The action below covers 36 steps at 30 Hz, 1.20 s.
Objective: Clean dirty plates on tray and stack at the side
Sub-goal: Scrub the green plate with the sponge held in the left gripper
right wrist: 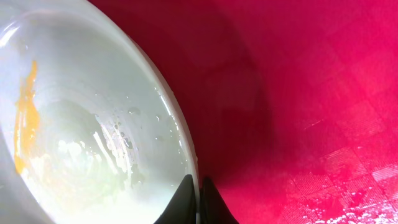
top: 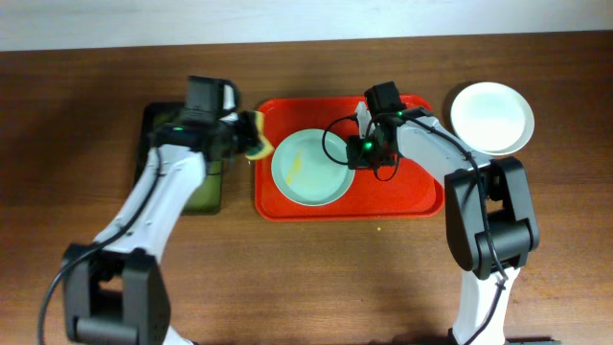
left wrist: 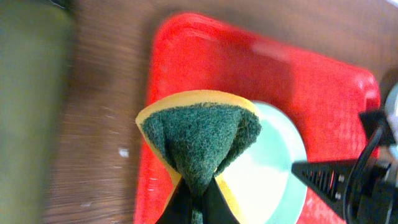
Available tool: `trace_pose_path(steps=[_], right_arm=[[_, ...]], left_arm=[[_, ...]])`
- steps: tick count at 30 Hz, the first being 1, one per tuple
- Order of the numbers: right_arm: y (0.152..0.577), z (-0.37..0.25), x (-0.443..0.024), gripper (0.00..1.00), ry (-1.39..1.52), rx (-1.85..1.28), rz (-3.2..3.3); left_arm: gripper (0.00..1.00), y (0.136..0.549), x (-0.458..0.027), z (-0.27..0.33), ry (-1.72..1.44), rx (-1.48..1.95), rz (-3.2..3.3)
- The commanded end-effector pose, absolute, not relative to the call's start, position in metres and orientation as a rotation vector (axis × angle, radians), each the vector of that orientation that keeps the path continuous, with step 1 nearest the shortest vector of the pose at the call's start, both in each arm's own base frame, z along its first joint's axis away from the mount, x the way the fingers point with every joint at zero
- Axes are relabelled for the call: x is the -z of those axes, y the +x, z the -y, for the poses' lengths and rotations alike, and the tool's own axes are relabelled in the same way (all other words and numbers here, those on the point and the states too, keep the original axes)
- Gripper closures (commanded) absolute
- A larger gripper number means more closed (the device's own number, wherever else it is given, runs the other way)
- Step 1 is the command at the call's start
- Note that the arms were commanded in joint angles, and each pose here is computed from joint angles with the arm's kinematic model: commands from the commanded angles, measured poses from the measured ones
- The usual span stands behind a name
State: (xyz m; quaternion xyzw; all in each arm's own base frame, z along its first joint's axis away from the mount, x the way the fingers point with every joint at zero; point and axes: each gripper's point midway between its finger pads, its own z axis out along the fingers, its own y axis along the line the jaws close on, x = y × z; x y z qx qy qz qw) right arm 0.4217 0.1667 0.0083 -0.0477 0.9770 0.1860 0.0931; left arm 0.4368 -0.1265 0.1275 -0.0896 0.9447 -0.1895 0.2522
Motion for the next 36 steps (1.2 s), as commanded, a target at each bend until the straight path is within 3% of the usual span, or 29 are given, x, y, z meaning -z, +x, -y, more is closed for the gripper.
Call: trace_pose_path(steps=[1, 9, 15, 20, 23, 25, 27, 31, 36], right_arm=[[0.412, -0.165, 0.005, 0.94, -0.135, -0.552, -2.949], [0.414, -0.161, 0.006, 0.95, -0.131, -0.516, -2.95], [0.412, -0.161, 0.006, 0.95, -0.129, -0.512, -2.957], [0.41, -0.16, 0.007, 0.95, -0.128, -0.509, -2.966], [0.41, -0.16, 0.007, 0.95, -0.128, -0.509, -2.968], [0.41, -0.16, 0.007, 0.95, -0.128, -0.509, -2.967], [0.411, -0.16, 0.007, 0.95, -0.129, -0.511, -2.961], [0.412, -0.16, 0.007, 0.95, -0.129, -0.511, -2.96], [0.41, -0.16, 0.007, 0.95, -0.128, -0.51, -2.965]], left_arm=[[1.0, 0.433, -0.098, 0.174, -0.096, 0.552, -2.625], [1.0, 0.432, -0.036, 0.268, 0.147, 0.593, -2.592], [1.0, 0.442, -0.007, 0.191, -0.006, -0.004, -2.604], [1.0, 0.447, -0.024, 0.153, -0.016, -0.252, -2.549], [1.0, 0.452, -0.067, 0.16, -0.031, -0.173, -2.495], [1.0, 0.446, -0.101, 0.188, 0.014, 0.076, -2.486], [1.0, 0.43, -0.105, 0.225, 0.11, 0.349, -2.537], [1.0, 0.407, -0.065, 0.248, 0.185, 0.506, -2.684], [1.0, 0.397, 0.0, 0.216, 0.136, 0.259, -2.837]])
